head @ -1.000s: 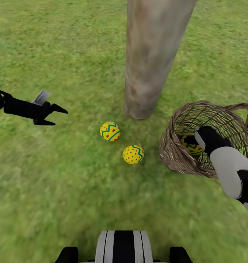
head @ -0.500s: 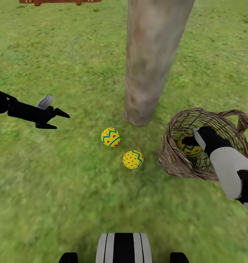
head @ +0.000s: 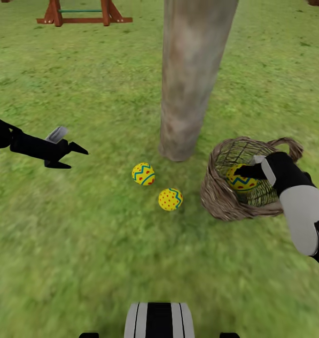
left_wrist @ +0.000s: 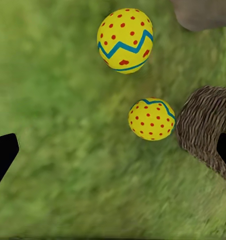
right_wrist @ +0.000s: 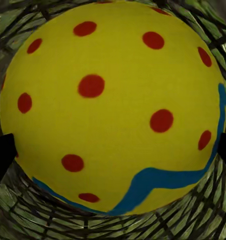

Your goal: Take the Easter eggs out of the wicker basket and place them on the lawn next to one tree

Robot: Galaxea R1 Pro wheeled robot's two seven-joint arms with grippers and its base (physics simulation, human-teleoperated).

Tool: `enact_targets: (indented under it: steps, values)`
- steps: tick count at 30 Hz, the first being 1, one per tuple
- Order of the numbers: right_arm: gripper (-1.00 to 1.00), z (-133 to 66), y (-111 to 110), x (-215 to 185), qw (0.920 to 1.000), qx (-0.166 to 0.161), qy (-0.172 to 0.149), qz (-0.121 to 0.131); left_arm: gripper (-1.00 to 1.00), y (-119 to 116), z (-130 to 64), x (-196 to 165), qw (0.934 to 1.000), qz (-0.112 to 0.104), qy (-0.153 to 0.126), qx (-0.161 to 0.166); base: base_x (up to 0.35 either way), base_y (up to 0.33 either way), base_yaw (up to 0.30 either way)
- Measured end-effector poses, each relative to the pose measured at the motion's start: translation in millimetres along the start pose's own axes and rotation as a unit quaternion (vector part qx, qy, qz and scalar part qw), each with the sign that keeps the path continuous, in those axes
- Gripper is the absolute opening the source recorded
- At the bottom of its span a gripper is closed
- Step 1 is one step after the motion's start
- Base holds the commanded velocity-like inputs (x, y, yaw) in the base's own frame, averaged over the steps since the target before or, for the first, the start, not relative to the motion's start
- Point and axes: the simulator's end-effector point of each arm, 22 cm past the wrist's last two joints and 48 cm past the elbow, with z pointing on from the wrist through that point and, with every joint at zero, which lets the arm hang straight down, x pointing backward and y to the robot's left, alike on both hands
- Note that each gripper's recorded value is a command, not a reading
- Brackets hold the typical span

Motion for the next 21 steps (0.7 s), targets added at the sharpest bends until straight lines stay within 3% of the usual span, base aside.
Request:
enact_targets:
  steps: [6, 8, 10, 14, 18, 21]
  values:
    - [-1.00, -57.1, 6.8, -57.6, 0.9947, -0.008, -0.101, -0.013, 1.00, -1.4, -6.9, 6.4, 0.9999, 0.009, 0.002, -0.011, -0.315, 0.000, 0.000]
    - [-1.00, -87.2, 14.2, -71.1, 0.9871, -0.007, -0.157, -0.030, 1.00, 0.3, -7.1, 6.4, 0.9999, 0.008, 0.002, -0.013, -0.080, 0.000, 0.000]
    - [-1.00, -128.9, 31.0, -82.0, 0.9742, -0.011, -0.221, -0.047, 1.00, 5.8, -6.3, 5.8, 0.9998, 0.003, 0.002, -0.019, -0.018, 0.000, 0.000]
    - [-1.00, -182.1, 61.2, -88.3, 0.9550, -0.028, -0.290, -0.058, 1.00, 13.1, -1.0, 10.9, 0.9994, 0.004, 0.008, -0.032, -0.003, 0.000, 0.000]
    - [-1.00, -207.5, 103.8, -90.2, 0.9424, -0.065, -0.323, -0.058, 1.00, 14.1, 0.3, 11.7, 0.9993, 0.005, 0.009, -0.035, 0.000, 0.045, 0.000]
    - [-1.00, -216.4, 175.9, -79.2, 0.9359, -0.113, -0.325, -0.077, 1.00, 14.4, 0.4, 11.8, 0.9993, 0.006, 0.010, -0.036, 0.000, 0.254, 0.000]
